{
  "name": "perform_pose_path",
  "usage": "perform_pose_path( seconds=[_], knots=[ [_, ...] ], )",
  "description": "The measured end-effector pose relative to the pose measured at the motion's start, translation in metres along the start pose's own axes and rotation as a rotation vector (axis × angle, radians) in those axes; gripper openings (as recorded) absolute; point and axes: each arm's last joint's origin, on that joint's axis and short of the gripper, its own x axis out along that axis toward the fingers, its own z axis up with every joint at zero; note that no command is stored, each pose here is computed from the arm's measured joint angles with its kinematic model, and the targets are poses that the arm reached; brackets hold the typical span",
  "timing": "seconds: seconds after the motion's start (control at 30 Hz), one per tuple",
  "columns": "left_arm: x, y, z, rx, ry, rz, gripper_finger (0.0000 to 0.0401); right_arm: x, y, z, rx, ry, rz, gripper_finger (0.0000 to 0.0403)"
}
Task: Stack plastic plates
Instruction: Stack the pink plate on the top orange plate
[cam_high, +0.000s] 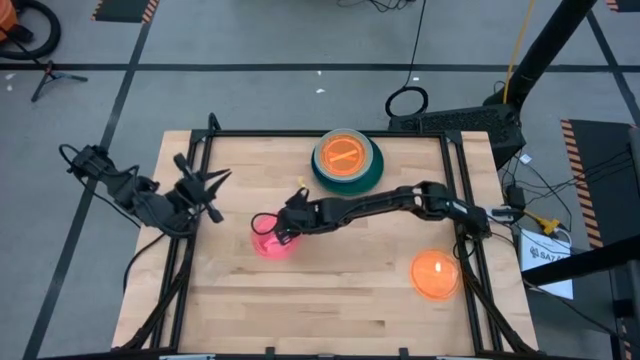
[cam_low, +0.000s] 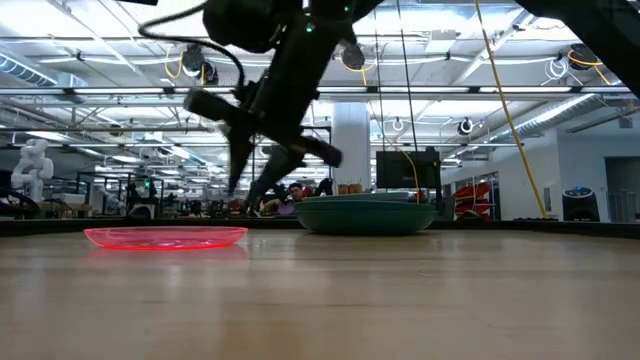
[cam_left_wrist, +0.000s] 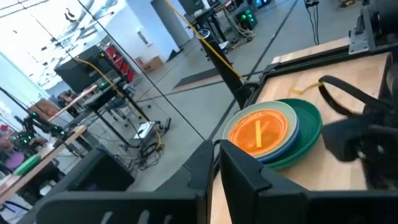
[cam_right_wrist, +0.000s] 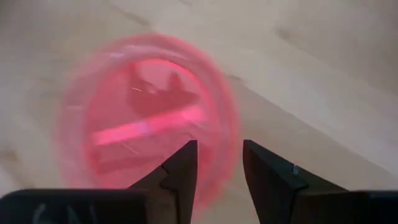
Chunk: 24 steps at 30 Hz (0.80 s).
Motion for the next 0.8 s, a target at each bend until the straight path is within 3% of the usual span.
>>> perform_pose_path(
  seconds=[0.13,0.33,0.8],
  knots=[
    [0.000,0.001,0.000,0.044,-0.003,0.000,0.0035,0.001,-0.008,-0.010,0.051,0.037,-0.110,0.0121],
    [0.000,0.002,0.004,0.069,-0.020,0.003,0.0035,0.006,0.004,-0.019,0.066,0.016,-0.043,0.0121],
    [0.000,0.002,0.006,0.081,-0.031,0.004,0.0035,0.029,0.003,-0.028,0.078,-0.005,-0.062,0.0121]
  ],
)
